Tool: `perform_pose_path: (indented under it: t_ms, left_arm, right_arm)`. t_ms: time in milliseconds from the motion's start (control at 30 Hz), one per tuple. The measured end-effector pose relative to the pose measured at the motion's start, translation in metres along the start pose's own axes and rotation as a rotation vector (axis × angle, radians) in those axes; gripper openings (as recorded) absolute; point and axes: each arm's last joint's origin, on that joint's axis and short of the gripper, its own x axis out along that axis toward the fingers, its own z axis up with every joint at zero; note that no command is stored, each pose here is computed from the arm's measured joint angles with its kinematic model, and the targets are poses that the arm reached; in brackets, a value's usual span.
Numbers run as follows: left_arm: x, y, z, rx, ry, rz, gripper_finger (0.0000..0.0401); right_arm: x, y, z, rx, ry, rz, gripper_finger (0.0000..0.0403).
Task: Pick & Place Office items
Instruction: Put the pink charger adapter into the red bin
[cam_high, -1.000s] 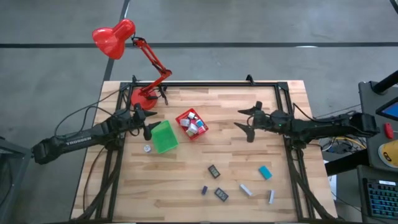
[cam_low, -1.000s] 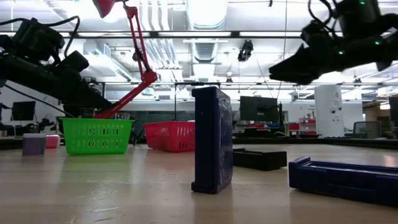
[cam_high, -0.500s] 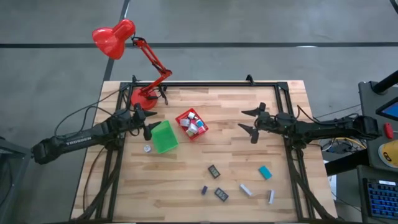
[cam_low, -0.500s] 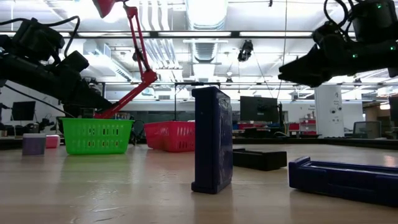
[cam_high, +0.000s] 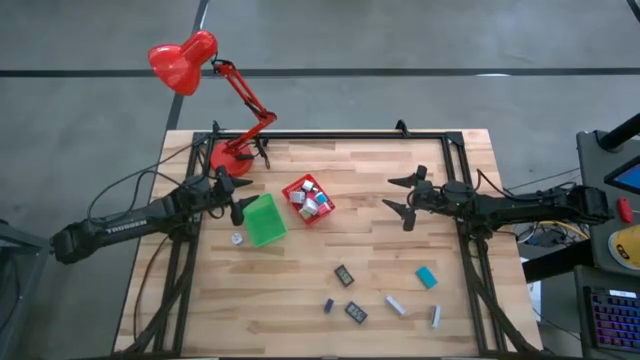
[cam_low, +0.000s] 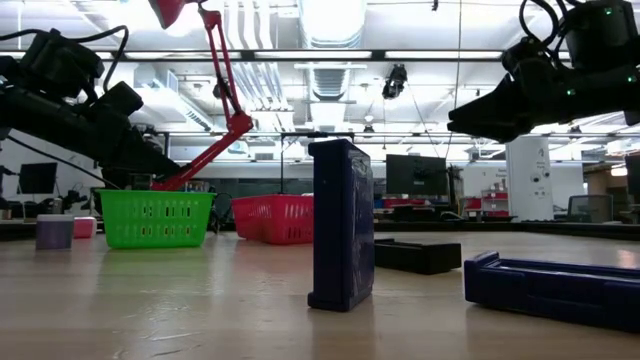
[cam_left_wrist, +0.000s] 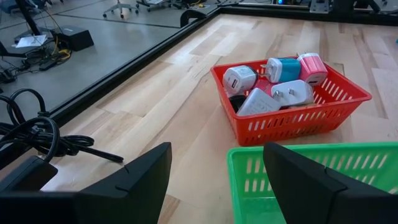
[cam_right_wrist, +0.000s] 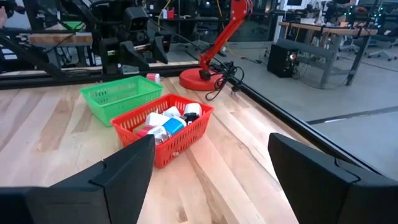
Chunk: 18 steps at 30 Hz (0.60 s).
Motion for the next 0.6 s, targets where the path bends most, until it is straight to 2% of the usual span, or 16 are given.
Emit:
perform_pose_path:
  t_ms: [333,600]
  left_arm:
    - [0.0000,0.0000,0.0001,0.000,0.000,0.000,0.0257]
    - [0.0000,0.0000,0.0000,0.004,0.000,0.000,0.0257]
  right_arm:
    - [0.0000,0.0000,0.0000,-0.003,0.000,0.000,0.0297]
    - [0.0000,0.0000,0.0000,-0.003,0.000,-0.001,0.0306]
